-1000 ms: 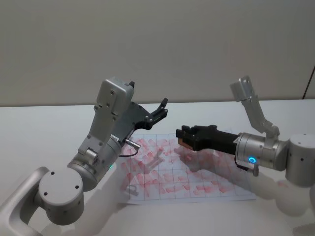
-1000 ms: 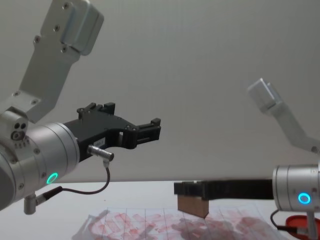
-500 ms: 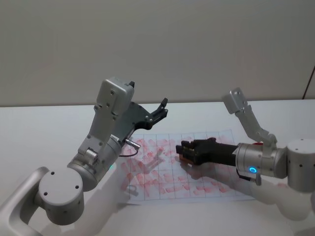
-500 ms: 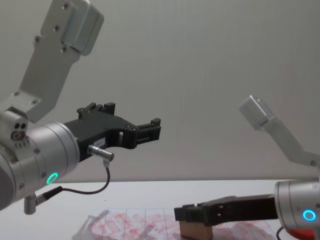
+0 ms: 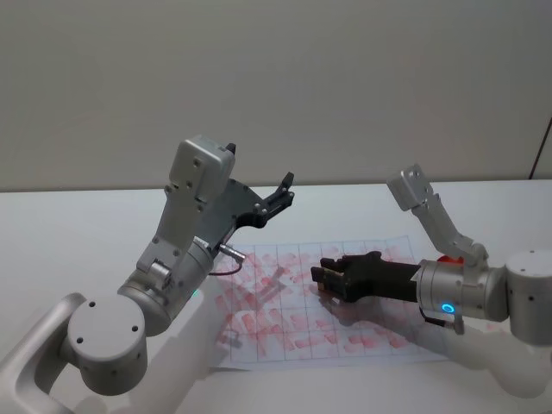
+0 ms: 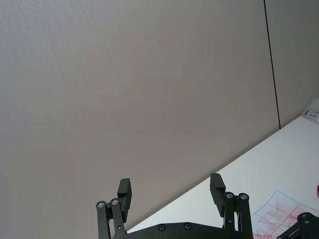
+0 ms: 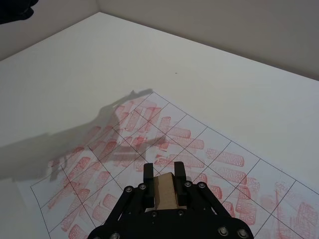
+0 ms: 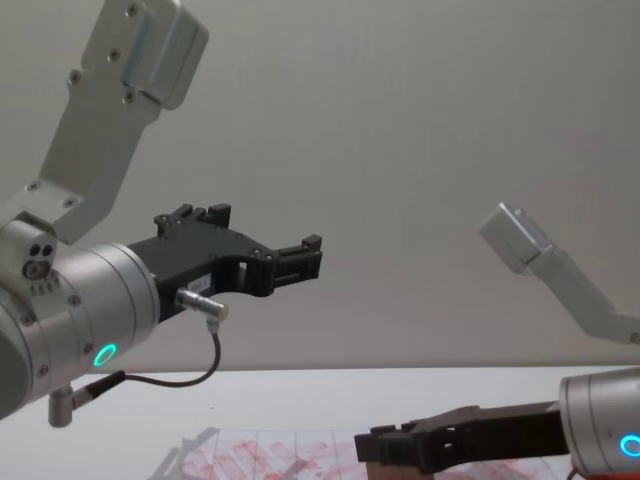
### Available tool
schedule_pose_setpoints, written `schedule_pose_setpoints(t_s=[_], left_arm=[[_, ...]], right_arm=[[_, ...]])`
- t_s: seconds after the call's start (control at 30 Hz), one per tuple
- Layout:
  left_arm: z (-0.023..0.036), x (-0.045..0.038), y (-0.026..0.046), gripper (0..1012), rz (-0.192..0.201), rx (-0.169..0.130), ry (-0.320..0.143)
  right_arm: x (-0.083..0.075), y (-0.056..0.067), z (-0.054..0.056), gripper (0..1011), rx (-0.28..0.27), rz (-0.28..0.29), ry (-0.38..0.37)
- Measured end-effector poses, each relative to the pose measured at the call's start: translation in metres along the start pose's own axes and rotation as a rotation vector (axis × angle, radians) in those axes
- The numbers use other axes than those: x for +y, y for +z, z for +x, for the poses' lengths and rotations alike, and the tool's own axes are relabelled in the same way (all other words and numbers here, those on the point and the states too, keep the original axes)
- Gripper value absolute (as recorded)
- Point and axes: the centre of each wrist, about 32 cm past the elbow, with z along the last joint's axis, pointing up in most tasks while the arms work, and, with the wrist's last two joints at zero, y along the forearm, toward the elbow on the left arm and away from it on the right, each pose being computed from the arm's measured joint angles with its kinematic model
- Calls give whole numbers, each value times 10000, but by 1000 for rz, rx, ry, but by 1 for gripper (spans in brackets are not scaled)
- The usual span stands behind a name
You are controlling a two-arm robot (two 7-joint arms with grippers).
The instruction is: Use the one hand to pick up the stamp and affix it onto the A4 paper.
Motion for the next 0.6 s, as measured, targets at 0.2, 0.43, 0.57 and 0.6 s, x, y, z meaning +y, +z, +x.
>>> schedule_pose_setpoints(t_s=[0.2,0.43,0.57,0.6], left_arm=[[0,0,0,1001,0,0,0],[0,0,0,1001,0,0,0],[0,0,0,1001,0,0,0],[0,0,0,1001,0,0,0]], right_arm=[[-22,-30,-13,228,-8,-11,-11],[-49,-36,-21,228,-52,-1,-31],[-71,-22,-18,228,-86,12,-46],[-80,-14,-18,228,-102,19,-53]])
